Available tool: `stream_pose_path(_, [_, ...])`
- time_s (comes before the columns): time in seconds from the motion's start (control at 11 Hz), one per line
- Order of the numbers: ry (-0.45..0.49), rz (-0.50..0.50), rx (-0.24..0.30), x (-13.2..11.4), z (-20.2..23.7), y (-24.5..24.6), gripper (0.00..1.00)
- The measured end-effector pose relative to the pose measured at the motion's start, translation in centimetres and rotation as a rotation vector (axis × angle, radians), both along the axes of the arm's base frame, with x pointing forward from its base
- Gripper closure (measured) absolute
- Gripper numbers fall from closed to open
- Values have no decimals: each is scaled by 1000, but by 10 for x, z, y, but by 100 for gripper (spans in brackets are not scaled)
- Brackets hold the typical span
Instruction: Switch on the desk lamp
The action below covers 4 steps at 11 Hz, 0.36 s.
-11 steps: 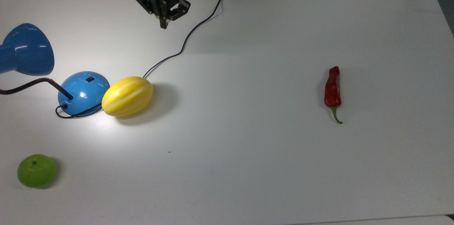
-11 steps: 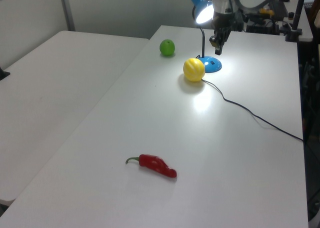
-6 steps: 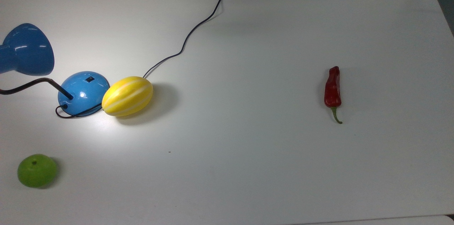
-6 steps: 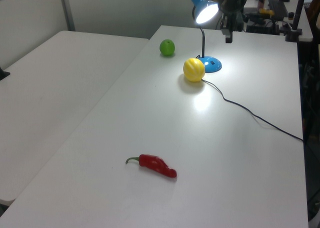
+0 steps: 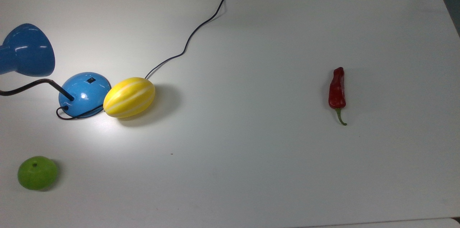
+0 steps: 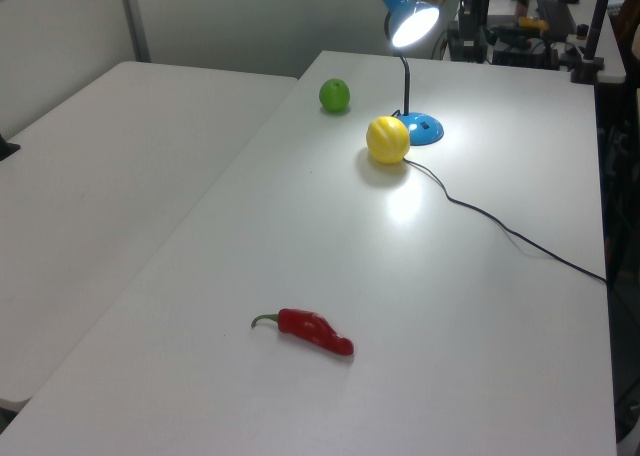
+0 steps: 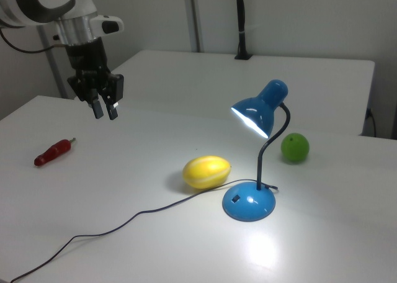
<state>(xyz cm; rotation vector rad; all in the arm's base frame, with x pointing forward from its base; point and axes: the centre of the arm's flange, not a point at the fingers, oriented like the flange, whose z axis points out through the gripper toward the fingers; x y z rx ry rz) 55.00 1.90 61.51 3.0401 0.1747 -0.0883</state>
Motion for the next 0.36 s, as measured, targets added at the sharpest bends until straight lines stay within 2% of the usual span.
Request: stream_pose_path(0.36, [0,-2,0,0,0,-1,1])
